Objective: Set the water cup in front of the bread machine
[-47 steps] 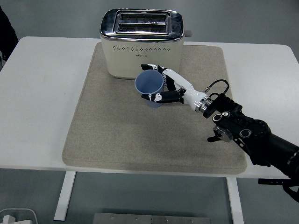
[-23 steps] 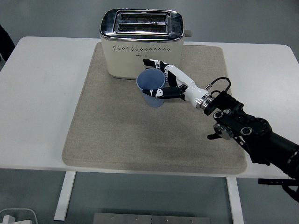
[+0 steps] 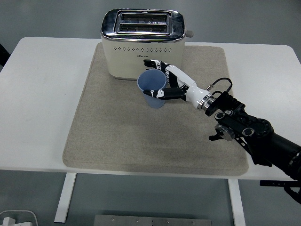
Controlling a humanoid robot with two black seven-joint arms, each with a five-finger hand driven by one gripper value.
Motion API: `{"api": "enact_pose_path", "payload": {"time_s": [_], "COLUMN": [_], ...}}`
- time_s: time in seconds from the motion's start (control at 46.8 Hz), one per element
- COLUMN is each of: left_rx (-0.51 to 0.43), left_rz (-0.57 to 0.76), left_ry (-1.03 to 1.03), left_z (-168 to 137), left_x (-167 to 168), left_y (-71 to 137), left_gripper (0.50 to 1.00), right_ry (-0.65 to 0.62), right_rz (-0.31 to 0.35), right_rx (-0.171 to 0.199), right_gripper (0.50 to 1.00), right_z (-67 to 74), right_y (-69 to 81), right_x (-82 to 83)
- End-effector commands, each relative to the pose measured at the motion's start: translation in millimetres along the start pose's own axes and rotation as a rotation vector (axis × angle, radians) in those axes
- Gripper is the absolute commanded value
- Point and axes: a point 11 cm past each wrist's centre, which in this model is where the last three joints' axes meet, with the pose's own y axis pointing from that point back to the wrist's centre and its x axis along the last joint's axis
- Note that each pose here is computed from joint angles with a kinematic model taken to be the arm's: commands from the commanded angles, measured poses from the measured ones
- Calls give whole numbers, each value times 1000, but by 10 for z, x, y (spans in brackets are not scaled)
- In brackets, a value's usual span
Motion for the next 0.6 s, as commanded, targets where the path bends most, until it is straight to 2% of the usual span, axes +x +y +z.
{"api": "enact_pose_path", "payload": {"time_s": [0.0,0.085,0.577], "left_rx": [0,0,0], "left_rz": [0,0,0], "left_ry": [0,0,0], "left_z": [0,0,0], "left_x": [-1,-1,-1], "left_y": [0,0,0], "left_gripper": [1000,1000,1000], "right_ry": [-4,-5,13], "right_rz": [5,5,26], "right_rx": [4,6,-16], "right_gripper": [917,917,917], "right_z": [-12,-20,7], "right_y": [-4,-8,141], "right_x": [12,15,286]}}
